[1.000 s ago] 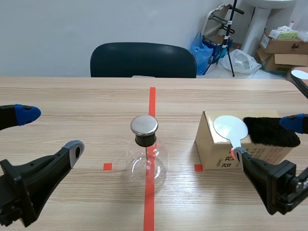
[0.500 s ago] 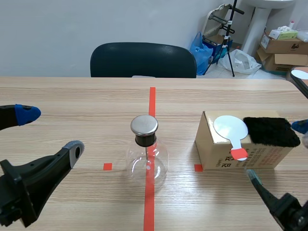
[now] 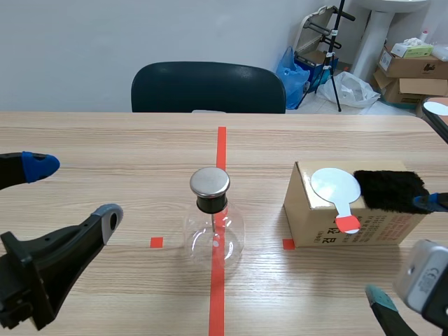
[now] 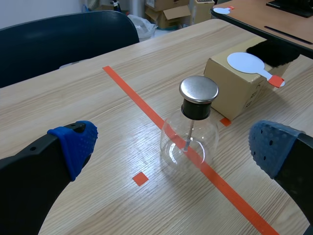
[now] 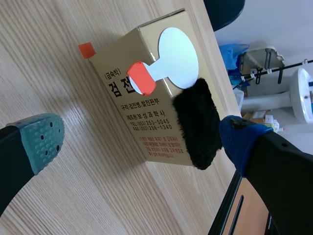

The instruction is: Do the electroscope experiment

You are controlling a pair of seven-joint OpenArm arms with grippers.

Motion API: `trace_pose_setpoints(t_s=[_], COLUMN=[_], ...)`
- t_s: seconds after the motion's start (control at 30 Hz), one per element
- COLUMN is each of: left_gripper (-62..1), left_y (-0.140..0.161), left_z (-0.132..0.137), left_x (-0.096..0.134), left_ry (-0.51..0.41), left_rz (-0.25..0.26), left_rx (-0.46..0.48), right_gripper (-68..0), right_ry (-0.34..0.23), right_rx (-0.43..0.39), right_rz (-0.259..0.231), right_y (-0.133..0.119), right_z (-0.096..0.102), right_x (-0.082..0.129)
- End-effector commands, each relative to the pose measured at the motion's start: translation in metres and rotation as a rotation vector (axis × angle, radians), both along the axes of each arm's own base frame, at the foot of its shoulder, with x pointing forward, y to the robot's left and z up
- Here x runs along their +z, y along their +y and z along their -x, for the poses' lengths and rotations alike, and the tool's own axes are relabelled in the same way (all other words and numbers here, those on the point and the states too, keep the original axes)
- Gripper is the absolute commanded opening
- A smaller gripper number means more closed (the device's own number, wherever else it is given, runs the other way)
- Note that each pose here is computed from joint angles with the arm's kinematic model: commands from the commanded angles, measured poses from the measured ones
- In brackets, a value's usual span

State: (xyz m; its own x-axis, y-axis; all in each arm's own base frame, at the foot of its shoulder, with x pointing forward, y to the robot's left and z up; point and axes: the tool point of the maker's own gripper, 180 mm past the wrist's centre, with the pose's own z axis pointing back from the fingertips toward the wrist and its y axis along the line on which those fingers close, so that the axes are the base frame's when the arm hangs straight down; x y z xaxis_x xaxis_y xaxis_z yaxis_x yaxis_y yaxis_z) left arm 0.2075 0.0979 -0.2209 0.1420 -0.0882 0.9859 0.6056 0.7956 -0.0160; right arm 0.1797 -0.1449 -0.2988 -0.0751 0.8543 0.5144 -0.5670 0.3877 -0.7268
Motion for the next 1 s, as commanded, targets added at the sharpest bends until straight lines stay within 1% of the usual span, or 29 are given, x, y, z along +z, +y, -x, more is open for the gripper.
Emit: trace_pose_setpoints(t_s=[0.0,0.1,0.2,0.27,0.33,0.47,0.57,0.73,0.83,0.9,0.97], left_gripper=[1.4,1.4,1.4,1.4,1.4,1.4,1.4,1.4,1.4,1.4,1.4], left_y=[-0.002,-0.002,-0.002,-0.002,-0.002,-0.002,-0.002,-0.002,-0.002,-0.002,-0.002], left_z=[0.000,0.000,0.000,0.000,0.000,0.000,0.000,0.000,0.000,0.000,0.000], left_x=[0.008,0.008,0.008,0.008,0.008,0.008,0.008,0.008,0.008,0.008,0.008], left_ry=[-0.022,-0.022,-0.022,-0.022,-0.022,-0.022,-0.022,-0.022,-0.022,-0.022,-0.022], left_rz=[0.020,0.020,0.020,0.020,0.020,0.020,0.020,0.020,0.020,0.021,0.021], left_rx=[0.000,-0.001,-0.001,-0.001,-0.001,-0.001,-0.001,-0.001,-0.001,-0.001,-0.001], right_gripper=[0.4,0.4,0.4,0.4,0.4,0.4,0.4,0.4,0.4,0.4,0.4], right_ry=[-0.016,-0.035,-0.047,-0.066,-0.116,-0.255,-0.329,-0.455,-0.502,-0.519,-0.531], right_rx=[0.020,0.055,0.094,0.108,0.106,0.090,0.089,0.069,0.048,0.031,0.030], right_rz=[0.009,0.051,0.113,0.155,0.189,0.245,0.294,0.340,0.352,0.357,0.367], right_y=[0.002,0.005,0.007,0.007,0.006,0.004,0.005,0.009,0.012,0.014,0.017], right_z=[0.000,0.003,0.007,0.007,0.004,-0.010,-0.018,-0.032,-0.040,-0.045,-0.049], right_x=[0.000,-0.005,-0.014,-0.020,-0.022,-0.017,-0.021,-0.023,-0.027,-0.031,-0.036])
